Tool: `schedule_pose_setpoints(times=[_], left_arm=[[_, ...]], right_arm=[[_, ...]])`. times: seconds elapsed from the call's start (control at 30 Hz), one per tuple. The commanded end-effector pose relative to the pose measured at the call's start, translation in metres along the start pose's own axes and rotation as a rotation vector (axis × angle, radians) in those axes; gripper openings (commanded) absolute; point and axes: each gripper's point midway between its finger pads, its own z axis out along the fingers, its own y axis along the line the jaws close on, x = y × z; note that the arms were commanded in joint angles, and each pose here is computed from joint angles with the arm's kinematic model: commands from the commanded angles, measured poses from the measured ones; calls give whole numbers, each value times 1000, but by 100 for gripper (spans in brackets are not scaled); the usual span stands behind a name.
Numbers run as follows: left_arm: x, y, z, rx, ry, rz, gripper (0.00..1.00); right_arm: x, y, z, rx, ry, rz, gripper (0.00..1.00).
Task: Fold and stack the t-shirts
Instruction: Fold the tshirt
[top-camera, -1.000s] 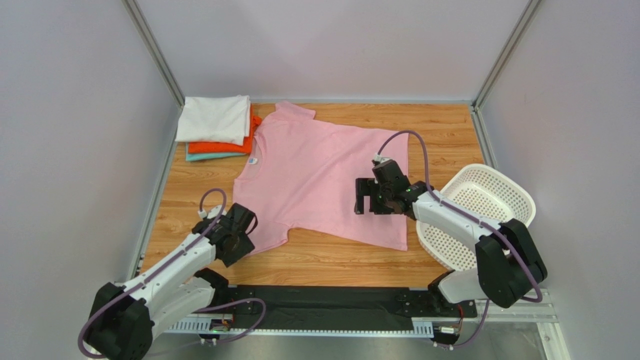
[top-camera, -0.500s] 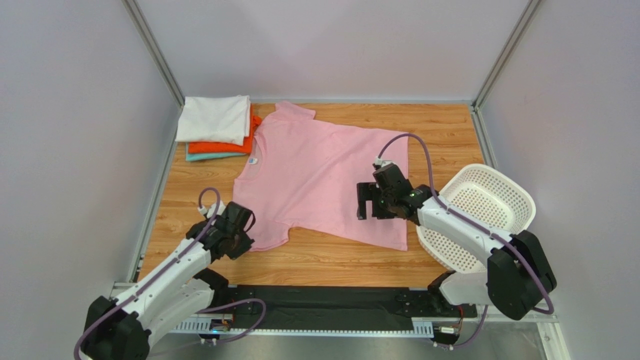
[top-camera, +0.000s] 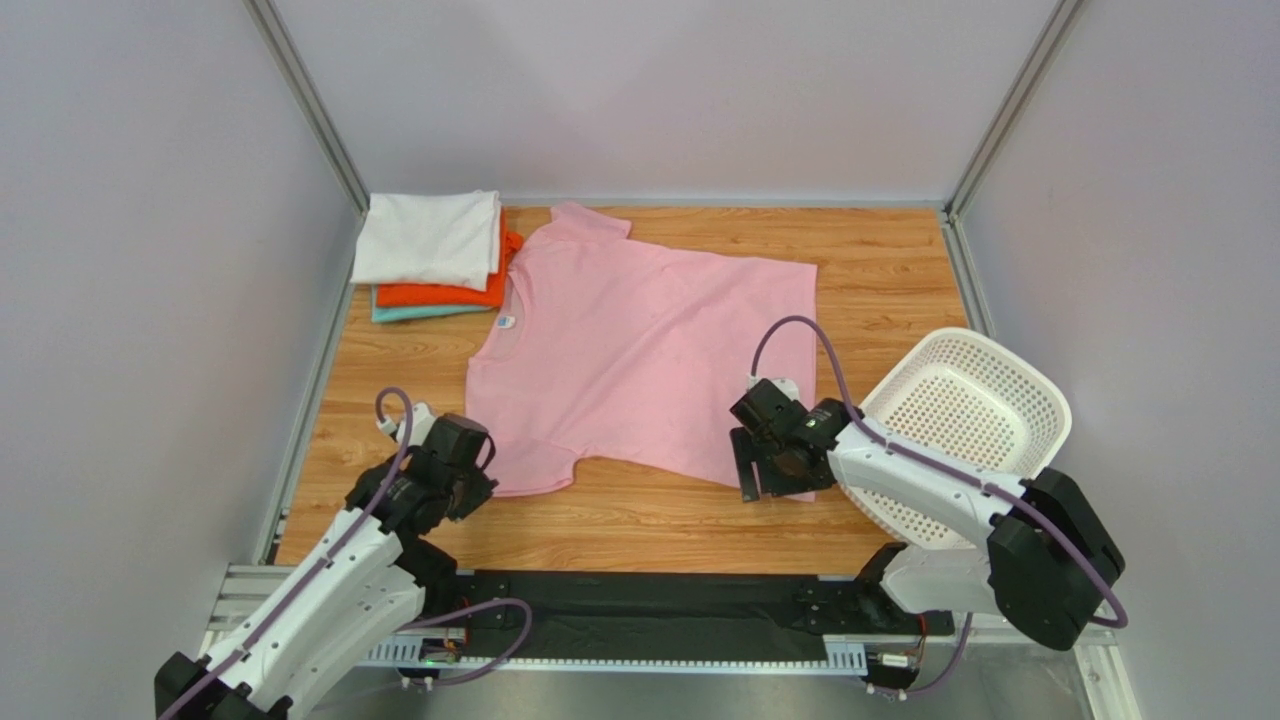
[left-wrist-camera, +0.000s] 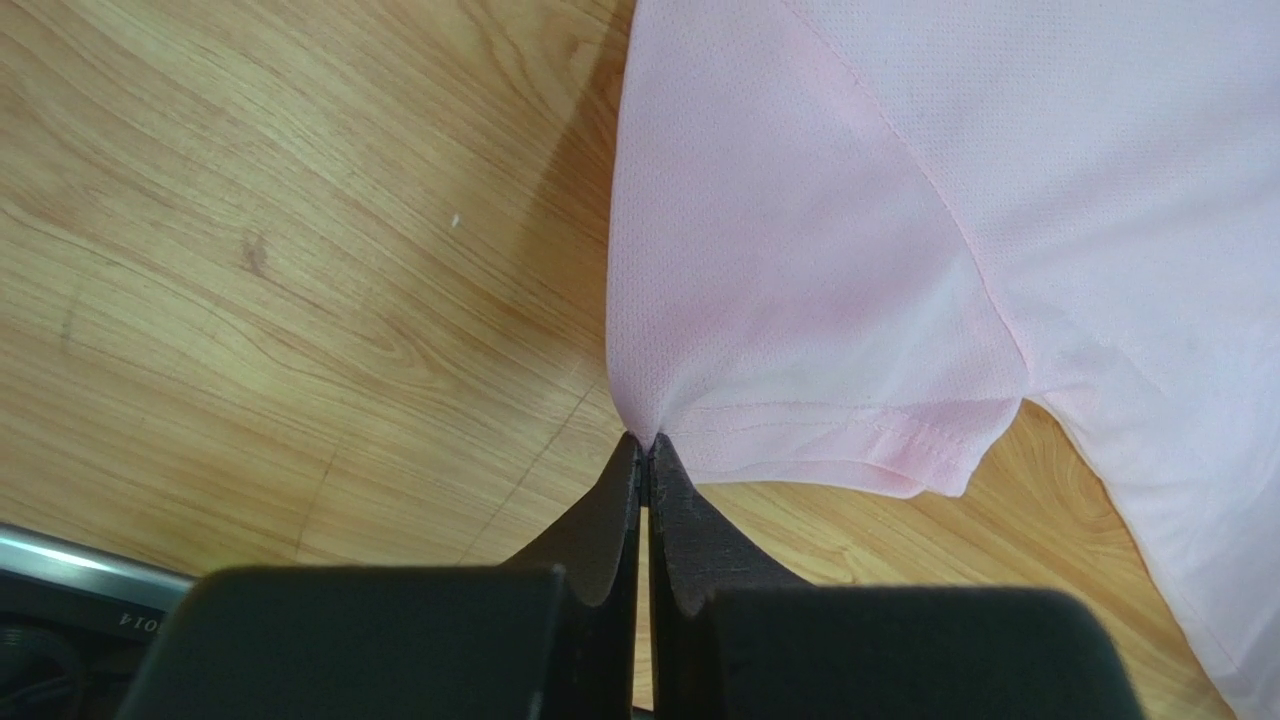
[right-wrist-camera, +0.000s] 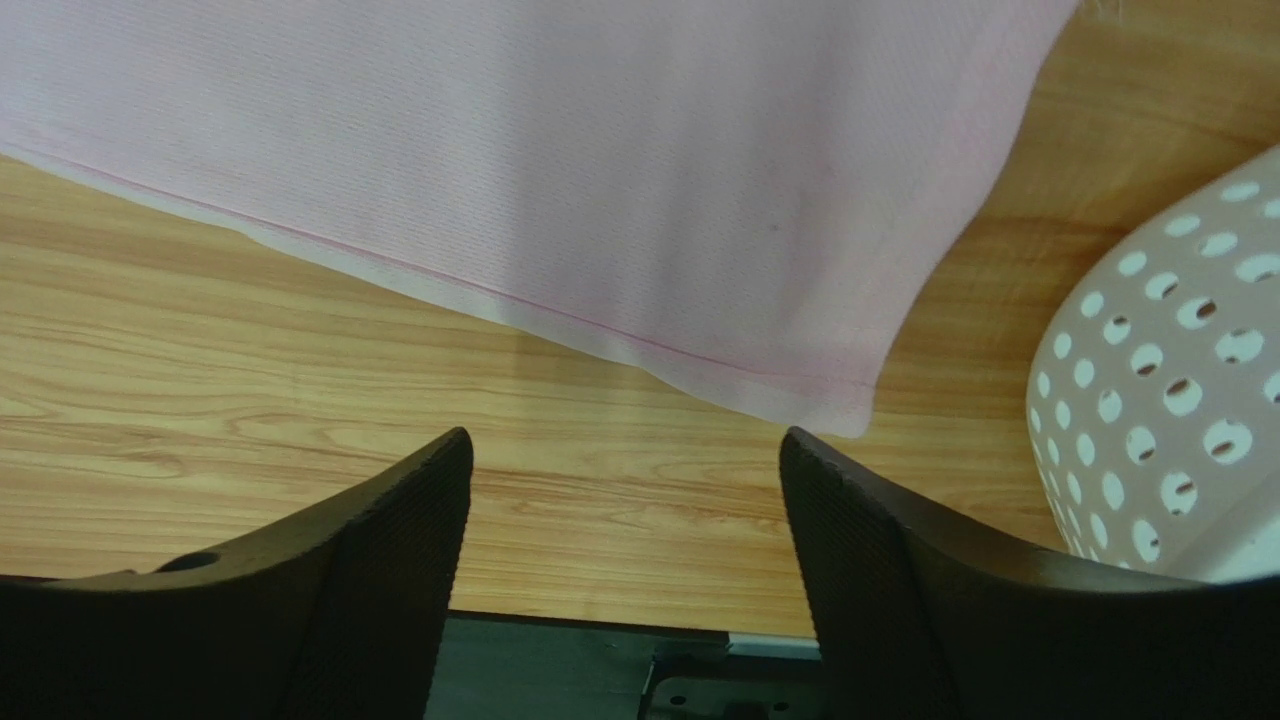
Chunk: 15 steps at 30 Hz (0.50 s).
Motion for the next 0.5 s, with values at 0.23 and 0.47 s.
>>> schedule_pose_setpoints(times=[0.23,0.47], left_arm=[[-10,4,0,-38,-43,20,0],[-13,2,-1,-33,-54,11,0]], right_arm=[[7,-31,12,158,53,66,55],[1,-30,19,155,60,36,50]])
